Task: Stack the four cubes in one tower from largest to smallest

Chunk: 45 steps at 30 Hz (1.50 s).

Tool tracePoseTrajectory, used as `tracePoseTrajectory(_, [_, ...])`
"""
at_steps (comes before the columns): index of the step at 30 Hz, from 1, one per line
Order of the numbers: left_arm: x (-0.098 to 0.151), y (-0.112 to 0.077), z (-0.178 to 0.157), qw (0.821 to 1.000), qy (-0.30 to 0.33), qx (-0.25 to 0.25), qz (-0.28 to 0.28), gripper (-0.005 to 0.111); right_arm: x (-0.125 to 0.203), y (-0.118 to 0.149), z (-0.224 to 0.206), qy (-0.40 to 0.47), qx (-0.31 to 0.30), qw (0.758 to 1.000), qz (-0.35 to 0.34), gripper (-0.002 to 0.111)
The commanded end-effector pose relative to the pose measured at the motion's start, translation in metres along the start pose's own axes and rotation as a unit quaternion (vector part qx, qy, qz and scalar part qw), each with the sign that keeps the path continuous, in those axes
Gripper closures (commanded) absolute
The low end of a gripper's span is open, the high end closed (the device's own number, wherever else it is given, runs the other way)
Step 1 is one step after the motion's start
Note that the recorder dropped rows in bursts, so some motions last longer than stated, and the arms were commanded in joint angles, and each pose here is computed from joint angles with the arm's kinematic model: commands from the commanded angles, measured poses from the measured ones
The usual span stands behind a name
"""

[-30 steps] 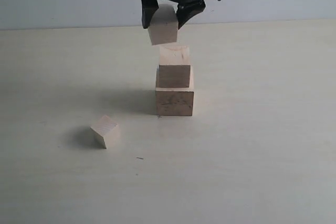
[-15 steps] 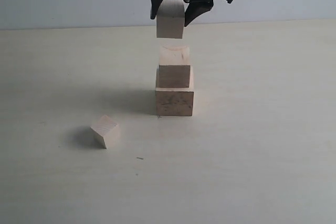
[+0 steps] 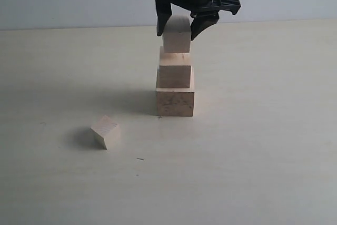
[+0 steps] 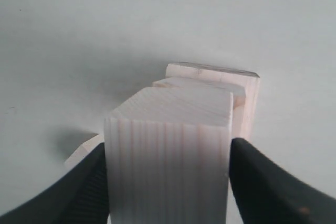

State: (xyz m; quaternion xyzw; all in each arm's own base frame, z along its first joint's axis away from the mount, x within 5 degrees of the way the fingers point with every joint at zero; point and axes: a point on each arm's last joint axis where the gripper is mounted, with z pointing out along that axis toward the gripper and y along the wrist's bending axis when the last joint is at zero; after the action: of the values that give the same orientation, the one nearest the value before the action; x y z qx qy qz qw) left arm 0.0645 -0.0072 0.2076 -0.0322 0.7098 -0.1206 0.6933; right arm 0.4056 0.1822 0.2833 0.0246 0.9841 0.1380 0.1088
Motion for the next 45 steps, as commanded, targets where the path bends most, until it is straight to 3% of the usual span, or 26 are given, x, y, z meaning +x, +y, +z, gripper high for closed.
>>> tracePoseTrajectory(1, [0.000, 0.001, 0.000, 1.000, -0.003, -0.002, -0.001, 0.107, 0.000, 0.000, -0.006, -0.007, -0.007, 1.000, -0.004, 0.084])
tracePoseTrajectory(9, [0.000, 0.001, 0.000, 1.000, -0.003, -0.002, -0.001, 0.107, -0.001, -0.001, 0.009, 0.009, -0.005, 1.000, 0.002, 0.084])
tracePoseTrajectory(45, [0.000, 0.001, 0.000, 1.000, -0.003, -0.002, 0.000, 0.107, 0.000, 0.002, 0.004, 0.011, -0.021, 1.000, 0.015, 0.084])
